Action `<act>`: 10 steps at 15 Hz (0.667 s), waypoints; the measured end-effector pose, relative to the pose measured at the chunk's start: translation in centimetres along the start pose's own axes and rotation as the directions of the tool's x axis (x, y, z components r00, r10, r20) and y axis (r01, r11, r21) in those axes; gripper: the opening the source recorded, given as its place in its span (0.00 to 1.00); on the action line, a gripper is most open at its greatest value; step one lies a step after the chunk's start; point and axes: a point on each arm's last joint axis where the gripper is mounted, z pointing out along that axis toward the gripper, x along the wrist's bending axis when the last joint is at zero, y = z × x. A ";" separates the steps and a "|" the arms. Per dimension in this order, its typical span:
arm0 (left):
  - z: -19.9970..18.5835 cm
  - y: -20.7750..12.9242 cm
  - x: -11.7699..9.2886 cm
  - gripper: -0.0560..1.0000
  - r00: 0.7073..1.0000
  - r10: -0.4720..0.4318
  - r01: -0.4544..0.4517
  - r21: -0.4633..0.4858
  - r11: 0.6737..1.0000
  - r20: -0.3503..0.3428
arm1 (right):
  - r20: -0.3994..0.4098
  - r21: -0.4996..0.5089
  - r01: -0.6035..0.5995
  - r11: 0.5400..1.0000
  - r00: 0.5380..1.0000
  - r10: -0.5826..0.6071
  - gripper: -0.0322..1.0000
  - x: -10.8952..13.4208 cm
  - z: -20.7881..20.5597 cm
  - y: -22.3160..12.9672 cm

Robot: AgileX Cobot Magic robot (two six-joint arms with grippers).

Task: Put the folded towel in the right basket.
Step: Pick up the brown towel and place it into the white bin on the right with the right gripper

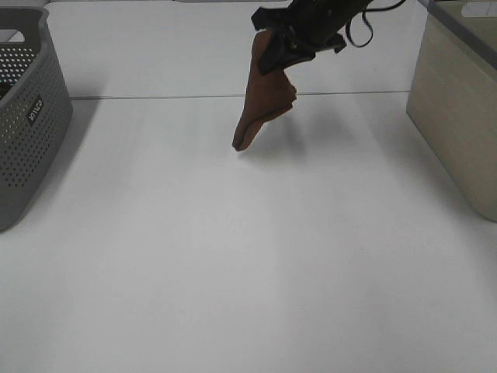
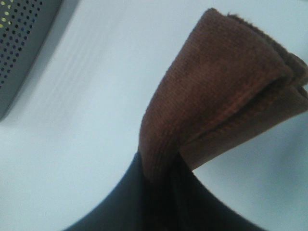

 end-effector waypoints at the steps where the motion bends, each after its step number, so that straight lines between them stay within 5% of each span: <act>1: 0.0 0.0 0.0 0.97 1.000 0.000 0.000 0.000 1.000 0.000 | 0.004 -0.020 0.012 1.000 1.000 -0.012 0.11 0.4 -2.1 0.5; 5: 0.0 0.0 0.0 0.97 1.000 0.000 0.000 0.000 1.000 0.000 | 0.068 -0.141 -0.007 0.990 0.998 0.017 0.11 -1.0 -13.1 1.8; 10: 0.0 0.0 0.0 0.97 1.000 0.000 0.000 0.000 1.000 0.000 | 0.241 -0.303 -0.087 0.949 0.956 0.165 0.11 -5.9 -26.6 -0.4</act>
